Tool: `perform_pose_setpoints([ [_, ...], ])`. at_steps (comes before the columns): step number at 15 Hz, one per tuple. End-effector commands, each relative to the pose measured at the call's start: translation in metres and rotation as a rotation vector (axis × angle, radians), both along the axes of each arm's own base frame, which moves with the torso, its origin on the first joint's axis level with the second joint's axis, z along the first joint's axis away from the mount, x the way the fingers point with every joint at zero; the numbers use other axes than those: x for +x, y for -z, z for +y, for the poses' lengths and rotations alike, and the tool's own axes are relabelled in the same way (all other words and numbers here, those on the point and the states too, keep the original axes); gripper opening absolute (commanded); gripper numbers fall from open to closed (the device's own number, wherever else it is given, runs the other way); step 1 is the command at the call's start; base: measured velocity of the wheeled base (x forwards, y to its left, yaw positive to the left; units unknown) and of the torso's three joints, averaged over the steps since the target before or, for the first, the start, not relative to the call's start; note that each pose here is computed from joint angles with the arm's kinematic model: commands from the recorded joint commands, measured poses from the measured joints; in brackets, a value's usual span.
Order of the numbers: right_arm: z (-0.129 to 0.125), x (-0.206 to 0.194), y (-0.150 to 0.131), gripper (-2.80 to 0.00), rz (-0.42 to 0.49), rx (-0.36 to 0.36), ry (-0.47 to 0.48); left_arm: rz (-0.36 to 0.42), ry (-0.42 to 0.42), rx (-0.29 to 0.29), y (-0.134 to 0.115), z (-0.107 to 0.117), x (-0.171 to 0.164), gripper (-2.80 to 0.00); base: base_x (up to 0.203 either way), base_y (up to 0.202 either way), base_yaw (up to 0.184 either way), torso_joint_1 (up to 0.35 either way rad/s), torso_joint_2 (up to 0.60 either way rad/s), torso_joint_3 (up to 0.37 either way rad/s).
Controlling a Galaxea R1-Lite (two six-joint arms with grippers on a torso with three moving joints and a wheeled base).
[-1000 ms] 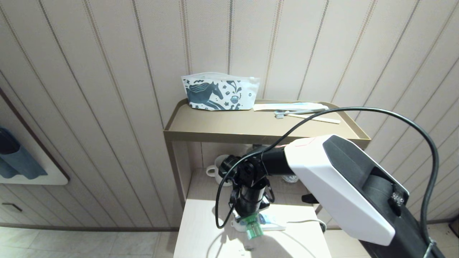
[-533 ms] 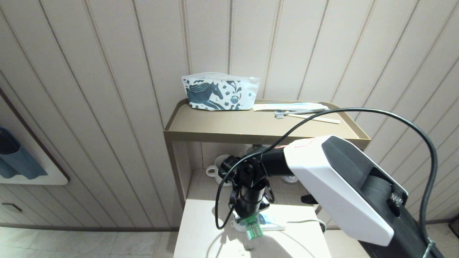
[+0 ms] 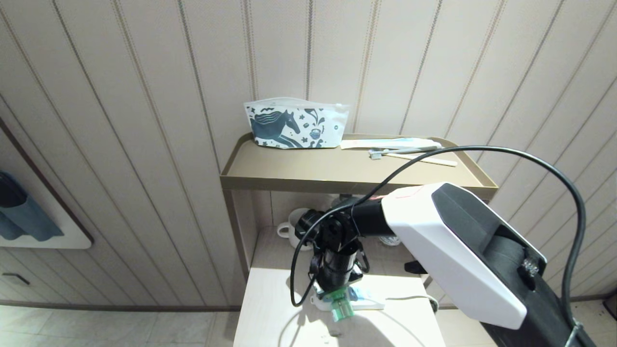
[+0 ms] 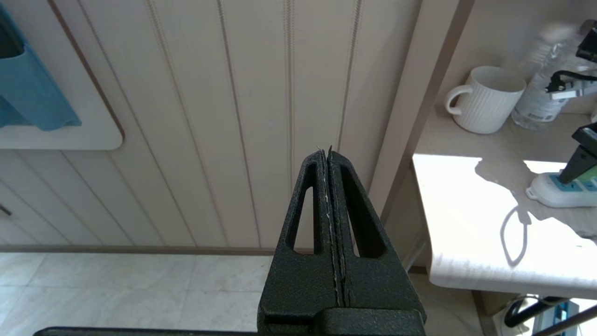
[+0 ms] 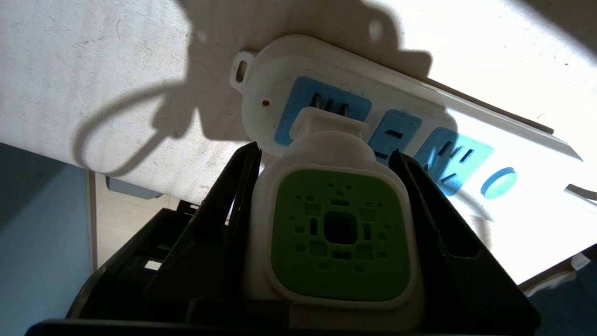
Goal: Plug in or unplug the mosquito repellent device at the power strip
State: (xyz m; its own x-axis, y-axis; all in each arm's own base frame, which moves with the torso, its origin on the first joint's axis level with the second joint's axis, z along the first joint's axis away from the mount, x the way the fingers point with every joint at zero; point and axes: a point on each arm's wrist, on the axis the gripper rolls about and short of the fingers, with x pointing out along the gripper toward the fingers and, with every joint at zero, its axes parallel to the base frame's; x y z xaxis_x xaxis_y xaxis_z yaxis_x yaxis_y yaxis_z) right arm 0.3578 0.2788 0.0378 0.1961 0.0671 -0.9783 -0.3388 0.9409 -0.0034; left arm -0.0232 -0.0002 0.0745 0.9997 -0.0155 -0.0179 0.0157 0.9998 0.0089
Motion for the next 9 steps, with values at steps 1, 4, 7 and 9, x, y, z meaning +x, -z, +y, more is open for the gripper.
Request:
perform_pose_setpoints([
  [1, -0.0002, -0.0006, 0.0039, -2.8, 0.011, -0.009, 0.002, 0.002, 0.001, 0.0, 0.0, 0.0, 0.0001, -2.8, 0.0, 0.0, 0.0, 0.0, 0.0, 0.0],
  [4, 0.0001, -0.0001, 0.0065, -2.8, 0.012, -0.014, 0.001, 0.002, 0.0, 0.0, 0.0, 0.0, 0.0001, -2.8, 0.0, 0.0, 0.0, 0.0, 0.0, 0.0],
  [7, -0.0007, 0.0004, 0.0065, -2.8, 0.007, -0.022, 0.004, 0.002, 0.001, 0.0, 0.0, 0.0, 0.0001, -2.8, 0.0, 0.0, 0.0, 0.0, 0.0, 0.0],
  [9, -0.0006, 0.001, 0.0097, -2.8, -0.015, -0.059, 0.011, 0.002, 0.001, 0.0, 0.0, 0.0, 0.0001, -2.8, 0.0, 0.0, 0.0, 0.0, 0.0, 0.0],
])
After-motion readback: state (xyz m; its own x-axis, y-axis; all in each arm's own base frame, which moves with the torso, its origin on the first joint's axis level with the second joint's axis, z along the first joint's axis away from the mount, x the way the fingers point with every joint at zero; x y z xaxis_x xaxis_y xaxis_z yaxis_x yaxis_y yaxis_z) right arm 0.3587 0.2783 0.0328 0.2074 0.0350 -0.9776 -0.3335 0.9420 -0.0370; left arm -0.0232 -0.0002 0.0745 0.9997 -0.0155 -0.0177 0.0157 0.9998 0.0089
